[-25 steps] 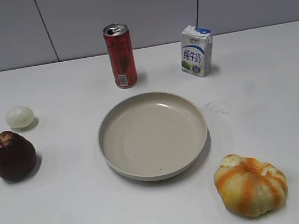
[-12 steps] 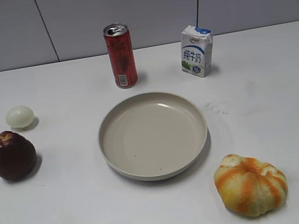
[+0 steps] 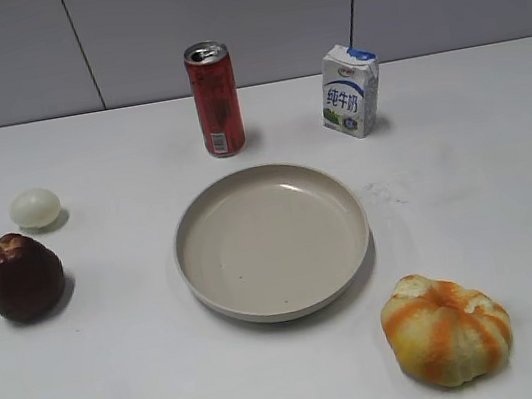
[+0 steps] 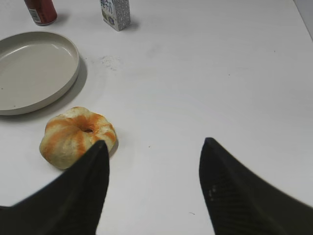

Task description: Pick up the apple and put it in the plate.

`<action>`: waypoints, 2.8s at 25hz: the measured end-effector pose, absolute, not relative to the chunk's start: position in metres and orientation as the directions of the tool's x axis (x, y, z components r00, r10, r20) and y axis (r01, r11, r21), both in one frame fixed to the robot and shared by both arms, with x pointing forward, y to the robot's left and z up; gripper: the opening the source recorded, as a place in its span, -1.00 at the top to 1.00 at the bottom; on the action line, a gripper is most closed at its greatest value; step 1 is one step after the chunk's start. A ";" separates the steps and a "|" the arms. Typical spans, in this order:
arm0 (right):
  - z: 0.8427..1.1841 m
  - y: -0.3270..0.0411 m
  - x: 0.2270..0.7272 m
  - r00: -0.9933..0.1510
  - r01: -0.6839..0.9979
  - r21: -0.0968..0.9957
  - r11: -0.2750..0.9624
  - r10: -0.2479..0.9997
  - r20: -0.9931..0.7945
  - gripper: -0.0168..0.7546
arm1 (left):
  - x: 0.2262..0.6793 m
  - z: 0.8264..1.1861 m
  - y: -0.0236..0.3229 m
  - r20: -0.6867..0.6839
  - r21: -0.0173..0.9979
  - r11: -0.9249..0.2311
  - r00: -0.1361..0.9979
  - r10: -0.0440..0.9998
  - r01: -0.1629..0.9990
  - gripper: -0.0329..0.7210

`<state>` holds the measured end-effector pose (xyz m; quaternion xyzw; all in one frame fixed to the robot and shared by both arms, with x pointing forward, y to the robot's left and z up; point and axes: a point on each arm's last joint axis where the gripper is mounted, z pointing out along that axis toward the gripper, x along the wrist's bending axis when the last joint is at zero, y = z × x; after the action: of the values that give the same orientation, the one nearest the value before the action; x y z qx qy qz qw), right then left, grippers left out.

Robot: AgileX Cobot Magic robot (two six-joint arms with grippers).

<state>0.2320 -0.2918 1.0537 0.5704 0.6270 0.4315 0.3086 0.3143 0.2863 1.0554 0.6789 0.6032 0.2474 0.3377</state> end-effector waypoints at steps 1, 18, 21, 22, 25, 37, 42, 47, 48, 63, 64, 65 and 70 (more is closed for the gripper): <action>1.054 -0.292 0.232 -0.159 0.449 0.893 -0.023 0.982 0.105 -0.20 | 0.323 1.053 0.285 -0.077 0.744 -0.048 0.157 0.985 0.667 -0.66; 1.054 -0.293 0.232 -0.147 0.450 0.893 -0.030 0.983 0.108 -0.20 | 0.478 1.038 0.261 -0.097 0.528 -0.160 0.246 0.964 0.834 -0.63; 1.054 -0.293 0.232 -0.147 0.450 0.892 -0.032 0.983 0.109 -0.20 | 0.499 1.034 0.242 -0.085 0.493 -0.238 0.319 0.944 0.837 -0.63; 1.054 -0.293 0.232 -0.147 0.450 0.892 -0.032 0.983 0.109 -0.20 | 0.506 1.030 0.234 -0.078 0.473 -0.272 0.347 0.935 0.838 -0.64; 1.054 -0.293 0.232 -0.147 0.450 0.892 -0.032 0.983 0.109 -0.20 | 0.522 1.016 0.218 -0.056 0.400 -0.356 0.410 0.910 0.845 -0.70; 1.054 -0.293 0.232 -0.146 0.451 0.892 -0.035 0.983 0.112 -0.20 | 0.552 0.988 0.221 0.034 0.251 -0.391 0.395 0.918 0.886 -0.74; 1.054 -0.293 0.232 -0.146 0.451 0.892 -0.035 0.983 0.112 -0.20 | 0.557 0.973 0.224 -0.010 0.205 -0.343 0.352 0.936 0.917 -0.74; 1.054 -0.293 0.232 -0.147 0.451 0.892 -0.035 0.983 0.113 -0.20 | 0.562 0.951 0.223 -0.020 0.155 -0.340 0.347 0.938 0.928 -0.74; 1.054 -0.293 0.232 -0.147 0.451 0.892 -0.035 0.983 0.113 -0.20 | 0.563 0.948 0.223 -0.020 0.153 -0.339 0.346 0.938 0.928 -0.74; 1.054 -0.293 0.232 -0.146 0.450 0.892 -0.037 0.983 0.114 -0.20 | 0.567 0.940 0.221 -0.021 0.131 -0.349 0.355 0.935 0.928 -0.62; 1.054 -0.293 0.232 -0.146 0.450 0.892 -0.037 0.983 0.114 -0.20 | 0.568 0.942 0.220 -0.021 0.124 -0.362 0.367 0.930 0.924 -0.62; 1.054 -0.293 0.232 -0.146 0.450 0.892 -0.037 0.983 0.114 -0.20 | 0.570 0.946 0.217 -0.021 0.125 -0.374 0.380 0.925 0.919 -0.62; 1.054 -0.293 0.232 -0.146 0.450 0.892 -0.037 0.983 0.114 -0.20 | 0.584 0.980 0.190 -0.015 0.172 -0.442 0.451 0.892 0.880 -0.62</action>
<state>0.2322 -0.2925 1.0537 0.5761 0.6218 0.4317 0.3085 0.5836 0.1900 0.9805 0.8484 0.5223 0.0389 0.0773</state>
